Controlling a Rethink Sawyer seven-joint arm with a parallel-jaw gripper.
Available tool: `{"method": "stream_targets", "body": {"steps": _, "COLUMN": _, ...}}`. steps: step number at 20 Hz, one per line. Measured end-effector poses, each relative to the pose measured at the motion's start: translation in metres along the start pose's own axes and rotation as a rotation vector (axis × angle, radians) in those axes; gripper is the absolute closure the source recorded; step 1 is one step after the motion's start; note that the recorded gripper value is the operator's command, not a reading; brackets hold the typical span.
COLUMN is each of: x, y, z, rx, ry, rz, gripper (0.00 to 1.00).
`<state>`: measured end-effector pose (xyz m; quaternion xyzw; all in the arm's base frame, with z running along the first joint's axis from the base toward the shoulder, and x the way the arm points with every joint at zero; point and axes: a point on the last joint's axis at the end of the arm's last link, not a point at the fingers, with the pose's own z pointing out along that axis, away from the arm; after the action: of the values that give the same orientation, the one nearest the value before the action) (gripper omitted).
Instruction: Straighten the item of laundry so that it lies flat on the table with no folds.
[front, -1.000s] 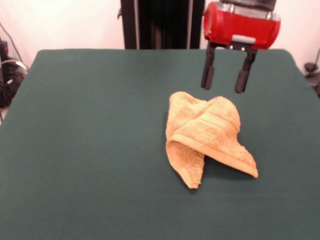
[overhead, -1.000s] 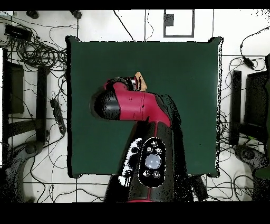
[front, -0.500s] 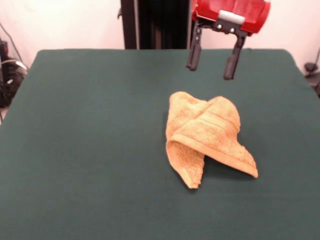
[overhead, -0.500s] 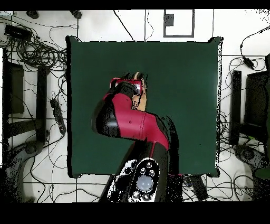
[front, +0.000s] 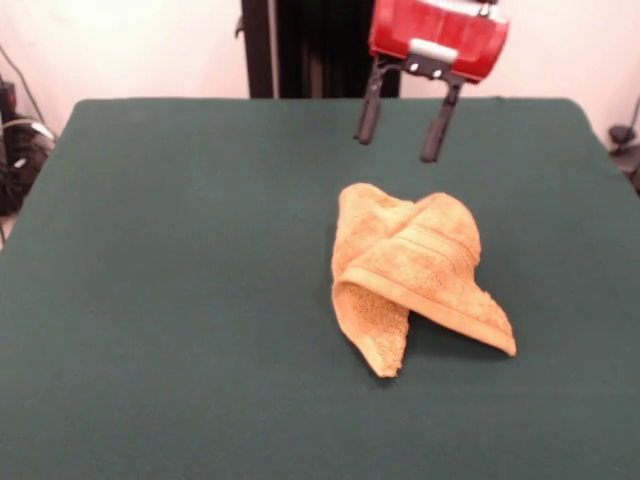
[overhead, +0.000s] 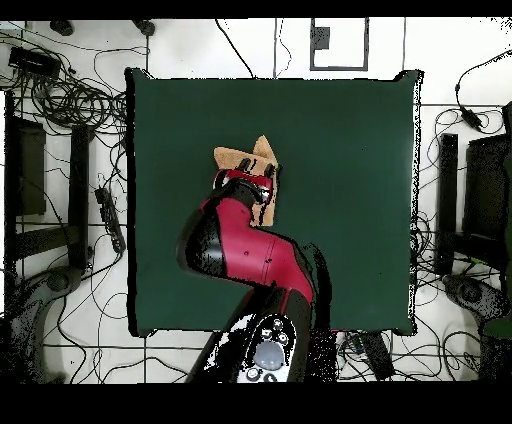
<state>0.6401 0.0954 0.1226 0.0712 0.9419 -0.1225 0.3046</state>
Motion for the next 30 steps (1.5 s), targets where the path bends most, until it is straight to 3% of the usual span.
{"method": "stream_targets", "body": {"steps": 5, "x": 0.014, "y": -0.02, "z": 0.017, "rx": 0.026, "ry": 0.017, "rz": 0.027, "gripper": 0.0}}
{"method": "stream_targets", "body": {"steps": 12, "x": 0.034, "y": -0.036, "z": 0.04, "rx": 0.046, "ry": -0.05, "rz": 0.042, "gripper": 0.0}}
{"method": "stream_targets", "body": {"steps": 16, "x": 0.046, "y": -0.025, "z": 0.043, "rx": 0.043, "ry": -0.083, "rz": 0.059, "gripper": 0.0}}
{"method": "stream_targets", "body": {"steps": 21, "x": 0.058, "y": 0.0, "z": 0.036, "rx": 0.036, "ry": -0.071, "rz": 0.076, "gripper": 0.0}}
{"method": "stream_targets", "body": {"steps": 30, "x": 0.062, "y": 0.024, "z": 0.03, "rx": 0.011, "ry": -0.071, "rz": 0.074, "gripper": 0.0}}
